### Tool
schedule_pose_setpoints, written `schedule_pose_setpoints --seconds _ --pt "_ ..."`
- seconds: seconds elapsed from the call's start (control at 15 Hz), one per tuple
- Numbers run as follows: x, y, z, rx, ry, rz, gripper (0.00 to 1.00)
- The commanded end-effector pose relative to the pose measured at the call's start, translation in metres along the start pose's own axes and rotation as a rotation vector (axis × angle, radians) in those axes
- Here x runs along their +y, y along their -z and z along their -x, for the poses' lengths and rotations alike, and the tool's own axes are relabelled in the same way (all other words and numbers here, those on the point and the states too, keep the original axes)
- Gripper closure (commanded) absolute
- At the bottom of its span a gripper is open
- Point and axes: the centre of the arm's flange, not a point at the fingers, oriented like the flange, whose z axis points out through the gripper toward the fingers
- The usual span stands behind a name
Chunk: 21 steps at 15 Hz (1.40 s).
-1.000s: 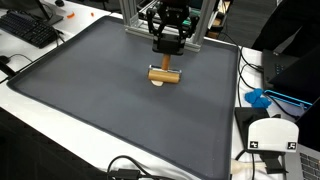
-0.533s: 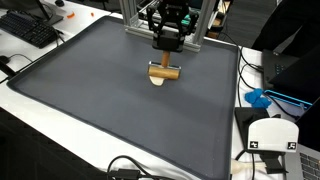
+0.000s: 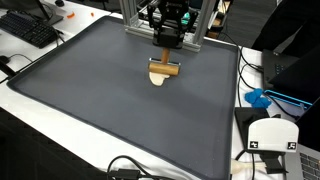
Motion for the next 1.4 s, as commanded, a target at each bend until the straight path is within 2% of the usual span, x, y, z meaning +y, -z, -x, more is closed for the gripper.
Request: schedule_pose_setpoints --seconds 0.0,0.93,1.33 --pt "0.0005 -0.0095 0.0209 -0.062 -0.006 0.003 0.65" --pt "0.0043 -0.0031 0.0202 -0.115 -0.003 0.015 0.65" --pt "-0.0025 -0.0059 0.0137 -0.033 -0.01 -0.001 0.65"
